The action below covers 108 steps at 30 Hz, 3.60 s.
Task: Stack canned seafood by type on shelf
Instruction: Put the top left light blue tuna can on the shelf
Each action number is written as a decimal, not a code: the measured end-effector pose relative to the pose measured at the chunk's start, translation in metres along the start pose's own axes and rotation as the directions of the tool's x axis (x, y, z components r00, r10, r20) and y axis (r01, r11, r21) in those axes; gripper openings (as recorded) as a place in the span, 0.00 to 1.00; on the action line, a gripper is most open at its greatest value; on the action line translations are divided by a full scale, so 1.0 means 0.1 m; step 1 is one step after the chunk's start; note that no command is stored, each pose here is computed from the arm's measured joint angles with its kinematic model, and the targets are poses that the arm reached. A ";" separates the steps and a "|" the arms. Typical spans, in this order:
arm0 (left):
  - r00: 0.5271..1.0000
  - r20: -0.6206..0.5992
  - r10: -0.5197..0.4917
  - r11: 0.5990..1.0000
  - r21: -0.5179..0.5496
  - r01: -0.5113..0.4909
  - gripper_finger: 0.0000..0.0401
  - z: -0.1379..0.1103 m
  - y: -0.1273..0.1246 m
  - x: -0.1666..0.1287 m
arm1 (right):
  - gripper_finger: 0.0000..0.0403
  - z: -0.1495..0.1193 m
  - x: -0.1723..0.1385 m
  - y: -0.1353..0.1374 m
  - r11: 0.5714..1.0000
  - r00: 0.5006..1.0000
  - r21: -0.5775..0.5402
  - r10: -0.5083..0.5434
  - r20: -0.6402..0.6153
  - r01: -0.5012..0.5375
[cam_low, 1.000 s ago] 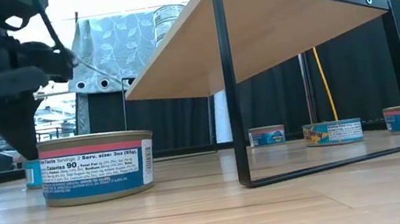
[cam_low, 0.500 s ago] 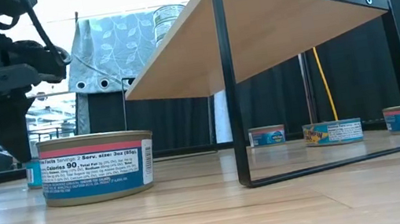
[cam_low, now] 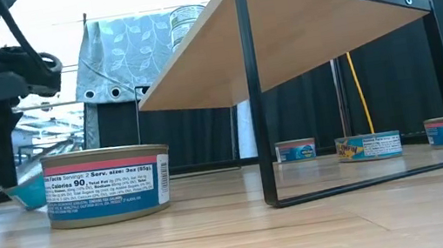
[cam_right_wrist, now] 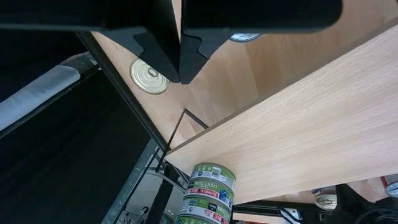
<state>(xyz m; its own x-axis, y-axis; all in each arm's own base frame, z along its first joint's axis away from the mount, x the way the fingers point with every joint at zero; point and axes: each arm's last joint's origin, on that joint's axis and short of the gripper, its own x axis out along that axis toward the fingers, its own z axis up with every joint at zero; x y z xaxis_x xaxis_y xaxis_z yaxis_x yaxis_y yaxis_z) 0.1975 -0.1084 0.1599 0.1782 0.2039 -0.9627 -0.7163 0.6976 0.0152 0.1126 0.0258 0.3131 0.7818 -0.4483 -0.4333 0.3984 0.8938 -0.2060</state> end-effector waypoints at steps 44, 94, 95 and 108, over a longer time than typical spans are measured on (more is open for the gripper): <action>0.973 0.046 -0.225 0.805 0.571 0.159 0.42 0.44 -0.23 -0.94 | 0.00 0.00 0.00 0.02 0.997 0.997 -0.021 0.073 -0.019 -0.074; 0.986 -0.028 -0.166 0.570 0.813 0.119 0.35 1.13 -0.64 -1.27 | 0.00 0.04 0.00 0.04 0.994 0.995 -0.031 0.103 0.012 -0.103; 0.980 0.013 -0.200 0.583 0.806 0.108 0.35 1.18 -0.65 -1.39 | 0.00 0.06 0.00 0.04 0.994 0.994 -0.032 0.107 0.026 -0.106; 0.756 0.532 -0.380 0.916 0.328 0.230 0.35 1.95 -0.73 -1.87 | 0.00 0.22 -0.02 0.08 0.990 0.977 -0.025 0.140 0.164 -0.138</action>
<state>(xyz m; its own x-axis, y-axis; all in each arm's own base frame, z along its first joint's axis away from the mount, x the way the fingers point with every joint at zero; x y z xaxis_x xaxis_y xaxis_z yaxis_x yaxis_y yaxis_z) 0.3480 -0.0634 0.3912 0.7665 0.2545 -0.5897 -0.3941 0.9114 -0.1188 0.1244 0.0333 0.3318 0.8978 -0.3144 -0.3084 0.2745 0.9471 -0.1665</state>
